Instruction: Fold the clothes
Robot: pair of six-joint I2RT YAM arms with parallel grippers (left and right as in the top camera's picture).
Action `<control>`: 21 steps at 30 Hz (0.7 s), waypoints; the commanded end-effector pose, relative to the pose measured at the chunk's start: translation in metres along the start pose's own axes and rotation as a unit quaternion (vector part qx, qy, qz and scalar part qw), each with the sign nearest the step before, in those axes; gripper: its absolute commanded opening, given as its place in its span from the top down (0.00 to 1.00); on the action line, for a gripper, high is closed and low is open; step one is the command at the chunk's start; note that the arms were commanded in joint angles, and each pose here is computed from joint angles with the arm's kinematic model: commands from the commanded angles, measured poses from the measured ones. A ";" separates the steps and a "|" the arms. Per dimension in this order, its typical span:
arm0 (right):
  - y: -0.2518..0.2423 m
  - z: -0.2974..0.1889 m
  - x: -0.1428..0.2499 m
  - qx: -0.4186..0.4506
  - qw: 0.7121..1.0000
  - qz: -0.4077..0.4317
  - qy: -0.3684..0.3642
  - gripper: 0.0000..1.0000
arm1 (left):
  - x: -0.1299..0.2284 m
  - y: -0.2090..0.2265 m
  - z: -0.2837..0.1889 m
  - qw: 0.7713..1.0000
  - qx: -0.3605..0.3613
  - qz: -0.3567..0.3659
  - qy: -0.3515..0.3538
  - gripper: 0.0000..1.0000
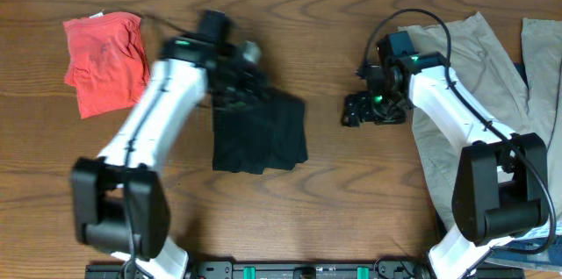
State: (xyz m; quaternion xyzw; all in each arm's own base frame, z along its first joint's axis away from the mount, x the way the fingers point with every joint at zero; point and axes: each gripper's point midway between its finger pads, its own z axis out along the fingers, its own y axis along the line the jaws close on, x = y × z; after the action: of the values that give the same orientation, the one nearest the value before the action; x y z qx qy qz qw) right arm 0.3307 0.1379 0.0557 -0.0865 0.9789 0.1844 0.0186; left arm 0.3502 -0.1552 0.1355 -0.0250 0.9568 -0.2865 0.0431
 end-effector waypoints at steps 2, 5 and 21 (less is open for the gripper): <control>0.065 -0.008 -0.002 -0.121 0.988 -0.091 -0.014 0.18 | -0.028 0.049 -0.041 0.996 -0.038 -0.044 -0.067 0.39; 0.084 0.002 0.001 -0.125 0.984 -0.123 -0.013 0.16 | -0.029 0.081 -0.042 0.993 -0.067 -0.066 -0.067 0.33; 0.114 0.041 -0.003 -0.046 0.987 -0.145 -0.041 0.13 | 0.005 0.137 0.036 0.991 -0.079 -0.093 0.048 0.08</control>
State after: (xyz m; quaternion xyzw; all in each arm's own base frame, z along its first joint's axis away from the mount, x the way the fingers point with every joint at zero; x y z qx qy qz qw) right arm 0.3155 0.2582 0.0648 -0.2301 0.9397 0.2385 0.0848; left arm 0.3471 -0.0596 0.0465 -0.1134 0.9698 -0.2154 -0.0160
